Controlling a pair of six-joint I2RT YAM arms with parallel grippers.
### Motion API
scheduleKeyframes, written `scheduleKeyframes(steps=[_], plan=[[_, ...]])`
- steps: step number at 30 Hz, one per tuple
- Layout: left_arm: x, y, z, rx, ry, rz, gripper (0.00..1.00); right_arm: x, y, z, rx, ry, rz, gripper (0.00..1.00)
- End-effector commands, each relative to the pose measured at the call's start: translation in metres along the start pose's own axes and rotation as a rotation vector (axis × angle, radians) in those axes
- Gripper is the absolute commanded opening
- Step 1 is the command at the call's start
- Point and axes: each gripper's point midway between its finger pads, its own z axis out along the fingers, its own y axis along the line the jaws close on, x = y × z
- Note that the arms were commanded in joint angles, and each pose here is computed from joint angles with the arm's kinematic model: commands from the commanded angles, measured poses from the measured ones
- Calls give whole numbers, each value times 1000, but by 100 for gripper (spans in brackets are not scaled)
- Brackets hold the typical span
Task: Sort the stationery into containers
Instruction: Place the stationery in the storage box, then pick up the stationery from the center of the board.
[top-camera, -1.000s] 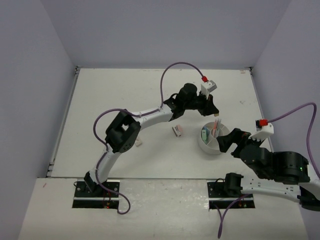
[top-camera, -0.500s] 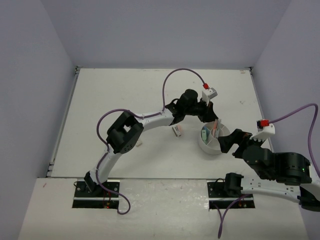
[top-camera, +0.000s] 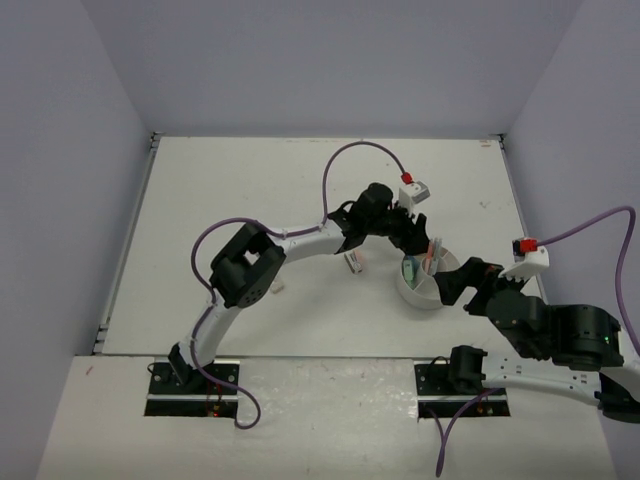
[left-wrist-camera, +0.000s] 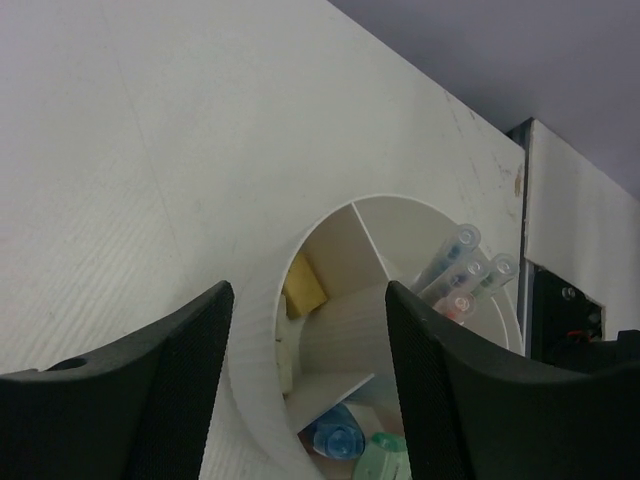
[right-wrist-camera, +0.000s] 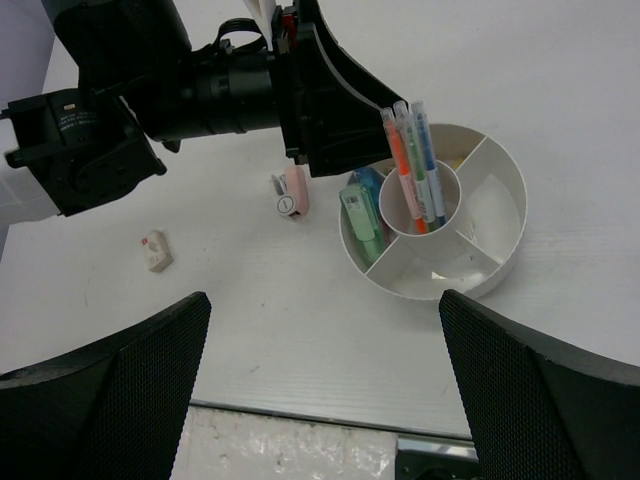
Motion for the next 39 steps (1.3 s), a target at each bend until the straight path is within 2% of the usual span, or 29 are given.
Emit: scheduleKeyframes(steps=[1, 6, 9, 13, 15, 17, 19, 23, 27, 31, 32, 39], plan=[[-57, -29, -30, -14, -122, 77, 75, -7, 1, 3, 10, -46, 11, 99], [-91, -30, -59, -118, -215, 57, 91, -3, 11, 7, -18, -38, -34, 99], [-115, -18, -89, -236, -280, -22, 98, 7, 39, 13, -109, -7, -120, 99], [-128, 21, -146, -503, -364, -165, 100, 31, 67, 27, -116, 88, -272, 99], [-109, 48, -182, -676, -344, -284, 100, 52, 84, 33, -143, 189, -333, 99], [-95, 63, -237, -863, -397, -371, 100, 78, 111, 53, -185, 297, -380, 99], [-75, 69, -280, -1002, -425, -458, 100, 96, 126, 68, -219, 359, -401, 99], [-42, 57, -389, -1254, -535, -527, 100, 133, 179, 105, -312, 457, -421, 98], [-23, 23, -455, -1287, -627, -510, 100, 165, 219, 142, -338, 513, -455, 98], [-5, -1, -496, -1299, -654, -481, 100, 203, 254, 186, -310, 596, -490, 95], [0, -4, -503, -1315, -647, -476, 100, 201, 265, 192, -308, 590, -480, 95], [3, -36, -540, -1266, -662, -375, 100, 262, 263, 250, -181, 688, -549, 88]])
